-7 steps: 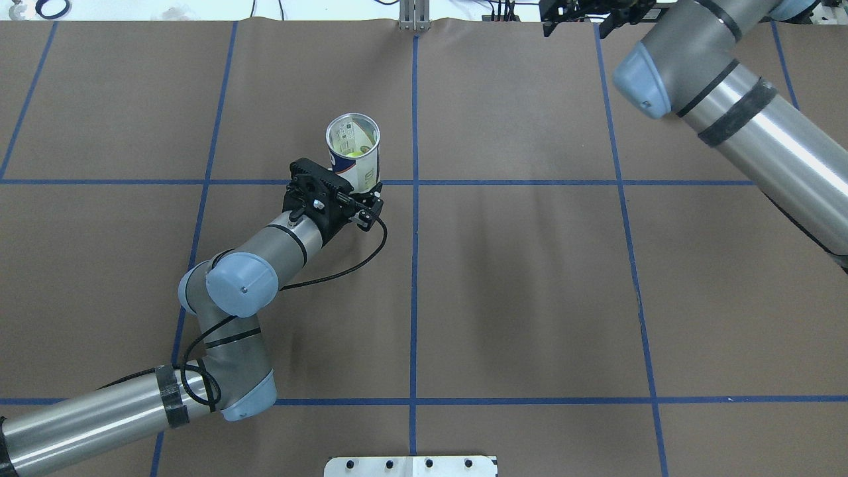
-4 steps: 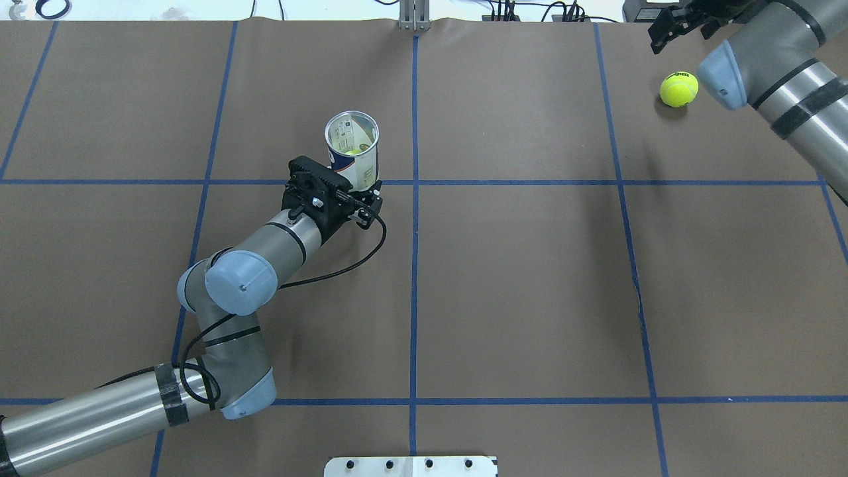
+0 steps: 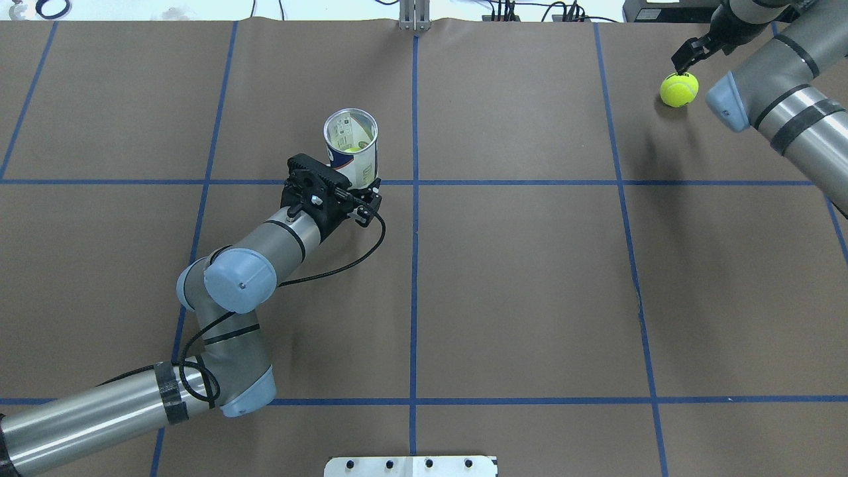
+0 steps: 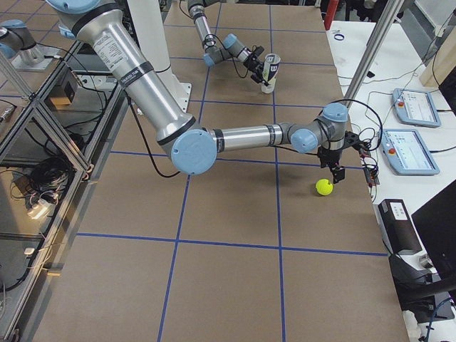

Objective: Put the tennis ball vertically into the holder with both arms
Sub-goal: 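Lower the right gripper and grasp the second yellow ball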

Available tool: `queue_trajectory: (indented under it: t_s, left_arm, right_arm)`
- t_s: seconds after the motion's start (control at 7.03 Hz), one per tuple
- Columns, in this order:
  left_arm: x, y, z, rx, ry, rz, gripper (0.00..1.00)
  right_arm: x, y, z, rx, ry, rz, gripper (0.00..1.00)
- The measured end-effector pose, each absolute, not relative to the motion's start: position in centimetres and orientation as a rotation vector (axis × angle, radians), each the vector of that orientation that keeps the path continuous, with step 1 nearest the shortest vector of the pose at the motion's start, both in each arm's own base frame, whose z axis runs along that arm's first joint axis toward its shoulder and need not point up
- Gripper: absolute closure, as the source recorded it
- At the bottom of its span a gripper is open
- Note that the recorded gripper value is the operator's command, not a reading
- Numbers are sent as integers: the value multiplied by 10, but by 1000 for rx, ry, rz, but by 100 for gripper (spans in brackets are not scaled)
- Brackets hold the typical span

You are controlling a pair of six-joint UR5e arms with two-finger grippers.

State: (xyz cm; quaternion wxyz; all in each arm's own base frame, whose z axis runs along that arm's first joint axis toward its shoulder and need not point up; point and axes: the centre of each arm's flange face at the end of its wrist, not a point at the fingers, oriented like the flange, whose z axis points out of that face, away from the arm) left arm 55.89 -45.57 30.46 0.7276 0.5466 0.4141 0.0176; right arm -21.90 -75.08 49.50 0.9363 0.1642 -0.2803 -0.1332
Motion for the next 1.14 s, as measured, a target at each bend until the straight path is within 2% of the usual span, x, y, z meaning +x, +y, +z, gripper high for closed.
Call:
queue_trajectory:
  t_s: [0.85, 1.0, 1.14]
  left_arm:
    - [558, -456, 303, 1216, 902, 53, 24]
    - [558, -457, 303, 1217, 901, 53, 24]
    - [558, -457, 304, 1217, 900, 53, 23]
  right_arm:
    - [-262, -741, 545, 322, -506, -311, 1]
    - [-264, -742, 545, 322, -502, -312, 9]
    - [-266, -746, 543, 322, -500, -312, 58]
